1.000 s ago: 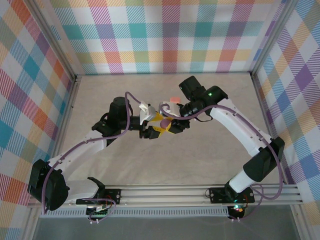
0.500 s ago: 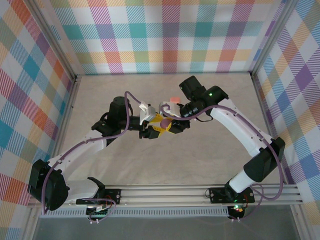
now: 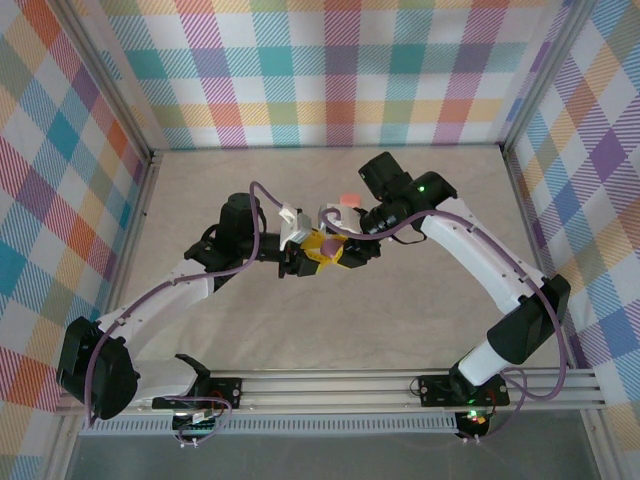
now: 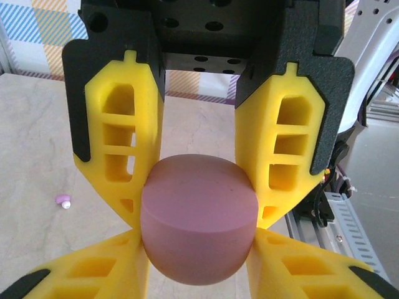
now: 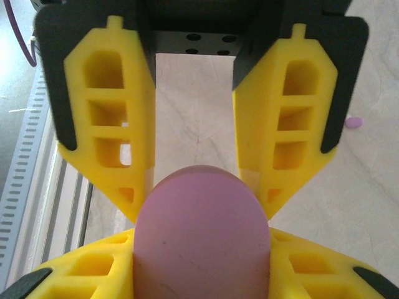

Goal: Insert wireless bluetooth earbuds into charging case

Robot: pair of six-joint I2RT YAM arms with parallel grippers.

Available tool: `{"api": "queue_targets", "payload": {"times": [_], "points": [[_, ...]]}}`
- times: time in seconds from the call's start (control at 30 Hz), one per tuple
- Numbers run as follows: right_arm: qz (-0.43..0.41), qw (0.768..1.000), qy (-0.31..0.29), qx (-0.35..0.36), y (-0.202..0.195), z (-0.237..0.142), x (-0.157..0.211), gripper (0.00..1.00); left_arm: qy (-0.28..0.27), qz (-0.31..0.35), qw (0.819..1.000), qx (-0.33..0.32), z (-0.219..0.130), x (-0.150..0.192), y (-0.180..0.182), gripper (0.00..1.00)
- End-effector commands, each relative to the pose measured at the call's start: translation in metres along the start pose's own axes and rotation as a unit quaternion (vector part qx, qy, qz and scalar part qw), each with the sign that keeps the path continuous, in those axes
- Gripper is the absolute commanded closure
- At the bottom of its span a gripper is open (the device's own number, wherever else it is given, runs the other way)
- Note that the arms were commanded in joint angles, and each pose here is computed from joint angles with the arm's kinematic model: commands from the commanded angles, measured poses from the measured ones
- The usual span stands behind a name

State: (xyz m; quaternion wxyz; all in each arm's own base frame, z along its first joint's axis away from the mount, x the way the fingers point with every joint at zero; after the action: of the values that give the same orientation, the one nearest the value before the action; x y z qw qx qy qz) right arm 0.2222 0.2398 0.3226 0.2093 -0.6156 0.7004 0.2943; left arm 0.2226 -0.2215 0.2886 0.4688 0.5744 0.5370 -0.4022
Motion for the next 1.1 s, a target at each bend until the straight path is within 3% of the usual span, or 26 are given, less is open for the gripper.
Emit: {"api": "queue_targets", "payload": {"times": [0.0,0.23,0.57,0.9,1.07], "points": [[-0.013,0.999,-0.006,-0.028,0.007,0.002,-0.002,0.7,-0.024,0.028,0.999,0.01,0.002,-0.017,0.001,0.65],[-0.014,1.0,-0.002,-0.015,0.004,0.002,-0.003,0.62,-0.018,0.02,1.0,0.003,0.003,-0.012,0.002,0.74],[-0.022,0.999,-0.009,0.04,0.002,-0.007,0.001,0.36,-0.032,-0.011,0.999,-0.028,0.005,0.001,0.007,0.77],[0.019,0.99,-0.121,0.075,0.003,-0.044,0.0,0.22,-0.047,-0.026,0.996,-0.07,-0.006,0.007,0.006,0.79],[0.044,0.985,-0.144,0.09,-0.001,-0.043,-0.001,0.2,-0.059,-0.029,0.994,-0.088,-0.01,0.005,0.005,0.79]]}}
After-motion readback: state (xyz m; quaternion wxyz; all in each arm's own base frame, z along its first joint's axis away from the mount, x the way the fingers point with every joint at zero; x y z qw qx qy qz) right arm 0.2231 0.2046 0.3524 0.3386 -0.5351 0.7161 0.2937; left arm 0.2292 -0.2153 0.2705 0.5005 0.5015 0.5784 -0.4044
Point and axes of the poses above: each hand's point on the last joint's axis, 136 mm out from that joint toward the fingers, its own z axis out along the fingers, its own y axis along the line the jaws close on, x = y × z, the point moved 8 cm from there along -z, back along the fingers, and after that the axes turned 12 degrees about z, right-handed, at the moved point
